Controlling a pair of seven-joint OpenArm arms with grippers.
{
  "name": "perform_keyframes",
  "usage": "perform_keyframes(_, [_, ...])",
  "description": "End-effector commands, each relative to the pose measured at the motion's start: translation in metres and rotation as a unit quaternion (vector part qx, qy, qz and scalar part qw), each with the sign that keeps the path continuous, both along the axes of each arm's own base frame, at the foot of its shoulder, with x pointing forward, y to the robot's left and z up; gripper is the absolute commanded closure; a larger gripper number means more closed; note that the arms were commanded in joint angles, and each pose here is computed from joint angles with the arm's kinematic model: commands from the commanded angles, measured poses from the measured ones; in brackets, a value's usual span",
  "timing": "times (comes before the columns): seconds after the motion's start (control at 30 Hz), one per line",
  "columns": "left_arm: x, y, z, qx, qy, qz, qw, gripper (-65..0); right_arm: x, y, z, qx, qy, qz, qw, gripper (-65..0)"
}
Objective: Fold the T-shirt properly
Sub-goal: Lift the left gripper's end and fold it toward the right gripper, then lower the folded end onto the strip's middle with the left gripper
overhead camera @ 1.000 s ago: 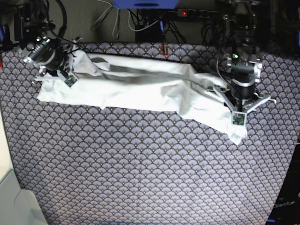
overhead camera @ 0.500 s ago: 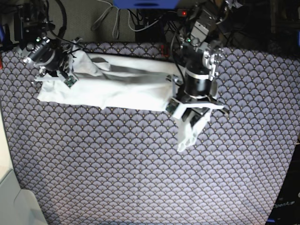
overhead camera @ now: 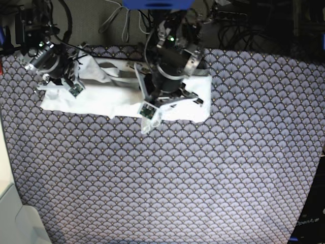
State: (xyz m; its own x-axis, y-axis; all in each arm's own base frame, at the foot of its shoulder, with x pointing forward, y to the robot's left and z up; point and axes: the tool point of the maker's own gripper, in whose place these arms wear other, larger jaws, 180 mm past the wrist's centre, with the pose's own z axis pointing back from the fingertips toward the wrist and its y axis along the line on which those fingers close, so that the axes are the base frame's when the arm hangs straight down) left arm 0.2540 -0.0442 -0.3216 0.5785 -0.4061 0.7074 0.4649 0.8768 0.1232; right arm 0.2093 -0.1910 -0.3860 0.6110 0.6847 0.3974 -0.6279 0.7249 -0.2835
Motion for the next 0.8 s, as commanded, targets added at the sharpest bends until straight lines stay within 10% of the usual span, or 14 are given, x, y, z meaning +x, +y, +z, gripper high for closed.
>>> perform_keyframes(0.0, [0.002,-0.008,0.010,-0.023,-0.009,-0.002,1.000,-0.4,0.006,-0.002,0.008,-0.002,-0.016,0.002,0.9999,-0.1])
perform_keyframes(0.47, [0.013,-0.035,-0.007,-0.059,-0.019,-0.023,0.998,-0.4,0.006,-0.002,0.008,-0.002,-0.016,0.002,0.9999,-0.1])
perform_keyframes(0.77, [0.037,-0.015,0.009,-0.111,-0.077,0.103,0.986,-0.4,0.006,-0.002,0.007,-0.002,-0.015,0.002,0.9999,-0.1])
